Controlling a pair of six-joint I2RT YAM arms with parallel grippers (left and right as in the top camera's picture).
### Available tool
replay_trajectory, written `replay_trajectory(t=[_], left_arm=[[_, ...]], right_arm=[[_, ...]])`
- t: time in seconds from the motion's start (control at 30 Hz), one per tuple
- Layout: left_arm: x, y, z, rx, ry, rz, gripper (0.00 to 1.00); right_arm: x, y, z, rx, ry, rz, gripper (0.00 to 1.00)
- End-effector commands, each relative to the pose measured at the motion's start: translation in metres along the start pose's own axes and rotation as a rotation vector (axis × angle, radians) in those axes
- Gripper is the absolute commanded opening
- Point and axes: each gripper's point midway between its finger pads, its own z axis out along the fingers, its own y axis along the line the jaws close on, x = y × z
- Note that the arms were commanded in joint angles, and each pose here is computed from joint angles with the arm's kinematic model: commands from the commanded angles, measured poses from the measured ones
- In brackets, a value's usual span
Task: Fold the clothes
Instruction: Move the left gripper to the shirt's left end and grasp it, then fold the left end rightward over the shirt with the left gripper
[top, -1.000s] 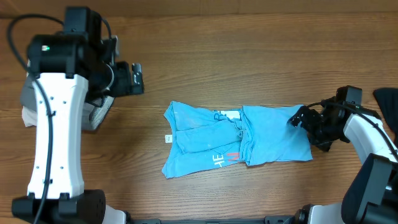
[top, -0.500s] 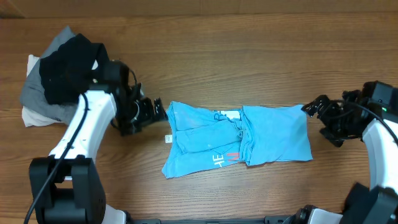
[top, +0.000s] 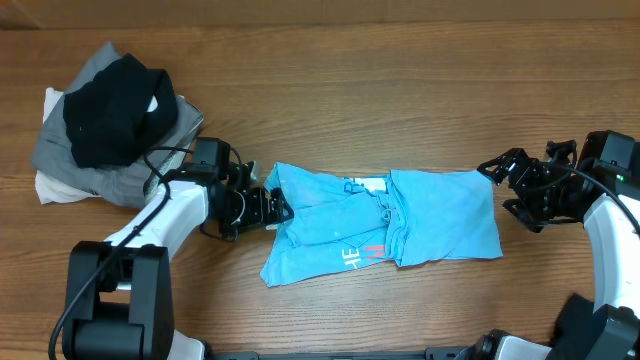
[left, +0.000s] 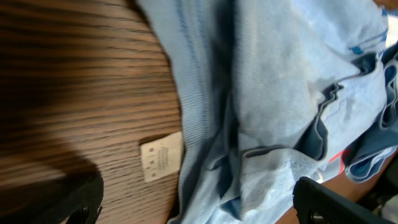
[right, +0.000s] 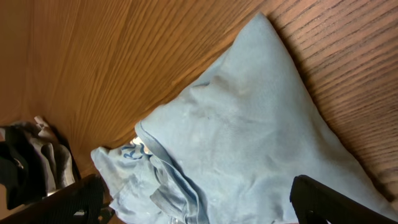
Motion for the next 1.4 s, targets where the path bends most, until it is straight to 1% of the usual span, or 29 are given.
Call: replay_trajectory(t=[0.0,0.1,0.2,0.27,0.4,0.53,0.67,0.8,0.9,0.93,1.0,1.07,1.17,1.3,1.37], left_arm=[[0.010,-0.007,0.013,0.001,0.041,0.086,1.00],[0.015,-0.008,0.031,0.004,0.084,0.098,1.00],[0.020,-0.008,0.044,0.033,0.132,0.074,0.99],[0.019,-0.009,0.046,0.051,0.143,0.061,0.95],[0.019,-0.018,0.043,0.092,0.159,0.054,0.92],[0.027,-0.021,0.041,0.085,0.198,0.054,0.89],[0.026,-0.020,0.041,0.079,0.196,0.061,0.79],[0.019,-0.024,0.042,0.100,0.165,0.096,0.58],[0.017,-0.034,0.041,0.162,0.158,0.154,0.31],[0.017,-0.033,0.040,0.161,0.160,0.153,0.24],[0.017,-0.029,0.037,0.147,0.168,0.139,0.14],[0.016,-0.023,0.028,0.137,0.180,0.121,0.09],[0.011,-0.010,0.006,0.084,0.204,0.082,0.05],[0.002,0.012,-0.043,-0.048,0.255,0.061,0.04],[-0.006,0.016,-0.067,-0.103,0.259,0.058,0.04]], right_arm=[[-0.005,0.009,-0.006,-0.022,-0.021,-0.038,1.00],[-0.005,0.009,-0.006,-0.022,-0.020,-0.037,1.00],[-0.004,0.008,-0.006,-0.020,-0.015,-0.033,1.00],[-0.002,0.008,-0.006,-0.018,-0.009,-0.030,1.00],[-0.001,0.007,-0.006,-0.016,-0.003,-0.025,1.00],[-0.001,0.007,-0.006,-0.016,-0.003,-0.025,1.00],[-0.001,0.007,-0.006,-0.015,-0.003,-0.025,1.00],[-0.001,0.007,-0.006,-0.015,-0.003,-0.025,1.00],[0.000,0.007,-0.006,-0.014,0.001,-0.022,1.00],[0.001,0.007,-0.006,-0.013,0.003,-0.020,1.00],[0.002,0.006,-0.006,-0.012,0.008,-0.017,1.00],[0.002,0.006,-0.006,-0.011,0.009,-0.016,1.00],[0.002,0.006,-0.006,-0.011,0.009,-0.016,1.00],[0.002,0.006,-0.006,-0.011,0.008,-0.017,1.00],[0.002,0.006,-0.006,-0.012,0.008,-0.017,1.00]])
